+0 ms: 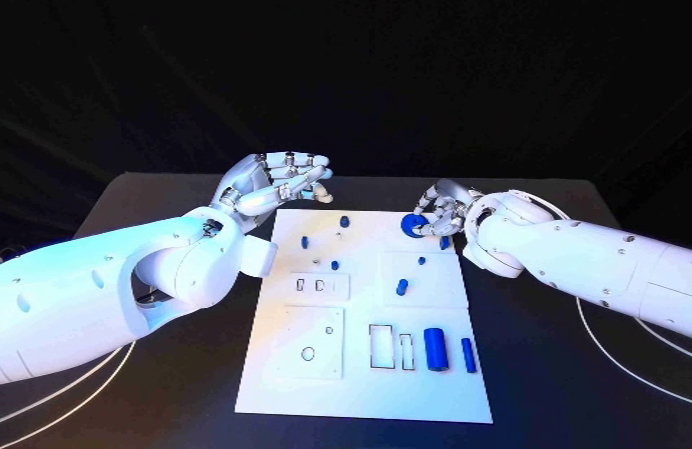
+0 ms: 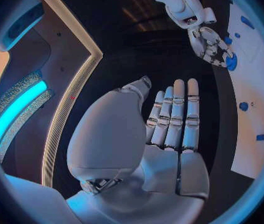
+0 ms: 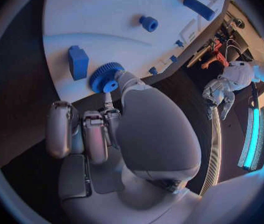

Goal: Assemble the parts on the task board

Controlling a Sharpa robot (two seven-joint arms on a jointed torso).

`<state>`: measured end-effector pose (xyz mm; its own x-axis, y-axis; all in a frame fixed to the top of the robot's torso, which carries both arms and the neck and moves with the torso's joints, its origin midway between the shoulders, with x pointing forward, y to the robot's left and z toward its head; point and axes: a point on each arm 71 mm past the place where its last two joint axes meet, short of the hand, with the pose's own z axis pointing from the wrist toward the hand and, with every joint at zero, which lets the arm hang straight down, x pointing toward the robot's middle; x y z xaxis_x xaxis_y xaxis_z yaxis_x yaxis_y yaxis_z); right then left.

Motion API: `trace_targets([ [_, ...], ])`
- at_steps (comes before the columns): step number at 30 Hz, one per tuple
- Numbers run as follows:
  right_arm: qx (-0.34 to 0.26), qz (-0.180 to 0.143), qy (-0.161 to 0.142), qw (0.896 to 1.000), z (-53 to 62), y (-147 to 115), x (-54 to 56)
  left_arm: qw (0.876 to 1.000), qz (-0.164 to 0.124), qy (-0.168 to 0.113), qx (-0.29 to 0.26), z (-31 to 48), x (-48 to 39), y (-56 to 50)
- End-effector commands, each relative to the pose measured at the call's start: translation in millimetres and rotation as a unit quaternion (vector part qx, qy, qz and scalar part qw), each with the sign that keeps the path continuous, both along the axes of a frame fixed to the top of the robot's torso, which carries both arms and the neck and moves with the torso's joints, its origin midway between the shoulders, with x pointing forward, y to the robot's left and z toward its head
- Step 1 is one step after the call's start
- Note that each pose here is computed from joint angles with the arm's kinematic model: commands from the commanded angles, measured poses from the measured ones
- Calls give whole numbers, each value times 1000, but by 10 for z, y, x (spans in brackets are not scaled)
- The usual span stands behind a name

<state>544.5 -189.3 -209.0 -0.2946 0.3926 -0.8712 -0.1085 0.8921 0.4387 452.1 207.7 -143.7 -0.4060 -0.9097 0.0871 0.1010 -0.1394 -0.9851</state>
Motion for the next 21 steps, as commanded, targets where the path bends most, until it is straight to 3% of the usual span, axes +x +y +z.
trace_targets([
  [1, -35, 15, 13, 999, -119, 22, -49, 1000, -9, -2, -7, 15, -7, -21],
  [14, -58, 20, -8, 998, -134, 42, -73, 1000, -8, -2, -7, 14, -5, -22],
  [21, -52, 14, -38, 998, -91, 59, -86, 1000, -9, -1, -7, 12, -2, -23],
])
